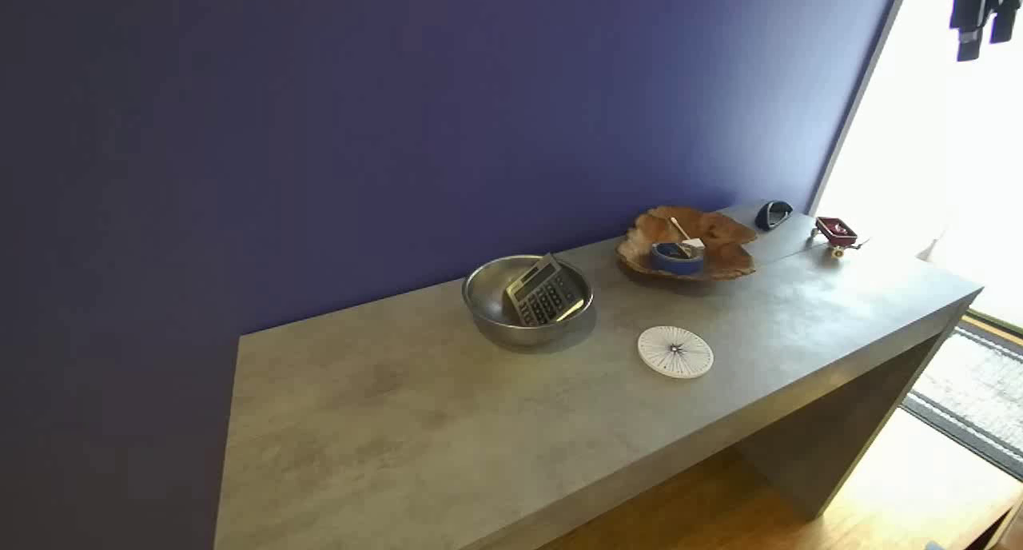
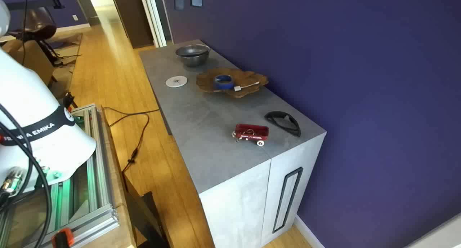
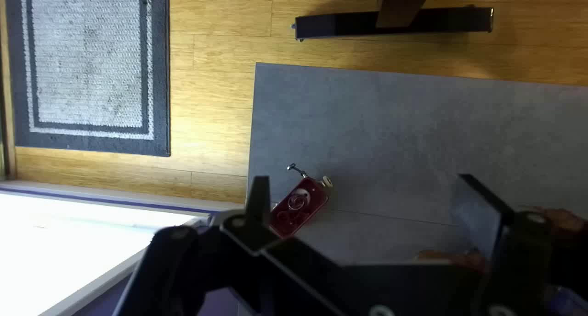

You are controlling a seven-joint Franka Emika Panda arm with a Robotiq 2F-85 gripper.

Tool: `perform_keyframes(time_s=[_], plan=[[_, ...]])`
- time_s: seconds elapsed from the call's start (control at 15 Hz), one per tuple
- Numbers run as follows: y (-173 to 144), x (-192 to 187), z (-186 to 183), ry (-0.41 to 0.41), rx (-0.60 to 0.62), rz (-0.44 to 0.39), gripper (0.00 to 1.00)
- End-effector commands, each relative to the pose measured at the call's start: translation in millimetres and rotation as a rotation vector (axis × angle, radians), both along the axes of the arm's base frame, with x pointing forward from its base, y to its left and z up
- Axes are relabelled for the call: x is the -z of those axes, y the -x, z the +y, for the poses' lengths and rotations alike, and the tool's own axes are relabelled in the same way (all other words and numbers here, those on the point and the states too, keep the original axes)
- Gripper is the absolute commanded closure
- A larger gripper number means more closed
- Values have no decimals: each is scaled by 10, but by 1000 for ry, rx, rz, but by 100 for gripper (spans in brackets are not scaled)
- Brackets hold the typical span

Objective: Move the tape to the metal bowl

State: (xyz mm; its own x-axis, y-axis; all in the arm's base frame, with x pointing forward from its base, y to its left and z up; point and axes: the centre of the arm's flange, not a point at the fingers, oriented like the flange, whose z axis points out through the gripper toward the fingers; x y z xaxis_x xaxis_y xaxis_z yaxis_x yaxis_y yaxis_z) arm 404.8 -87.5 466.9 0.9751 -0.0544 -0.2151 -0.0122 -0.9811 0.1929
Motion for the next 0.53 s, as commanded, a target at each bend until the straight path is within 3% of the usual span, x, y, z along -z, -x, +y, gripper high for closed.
perform_keyframes(time_s=[0.0, 0.4, 0.47], plan=[[0, 0, 0, 0, 0, 0, 0], [0, 0, 0, 0, 0, 0, 0], [-45, 32, 101, -30, 19, 14, 0]])
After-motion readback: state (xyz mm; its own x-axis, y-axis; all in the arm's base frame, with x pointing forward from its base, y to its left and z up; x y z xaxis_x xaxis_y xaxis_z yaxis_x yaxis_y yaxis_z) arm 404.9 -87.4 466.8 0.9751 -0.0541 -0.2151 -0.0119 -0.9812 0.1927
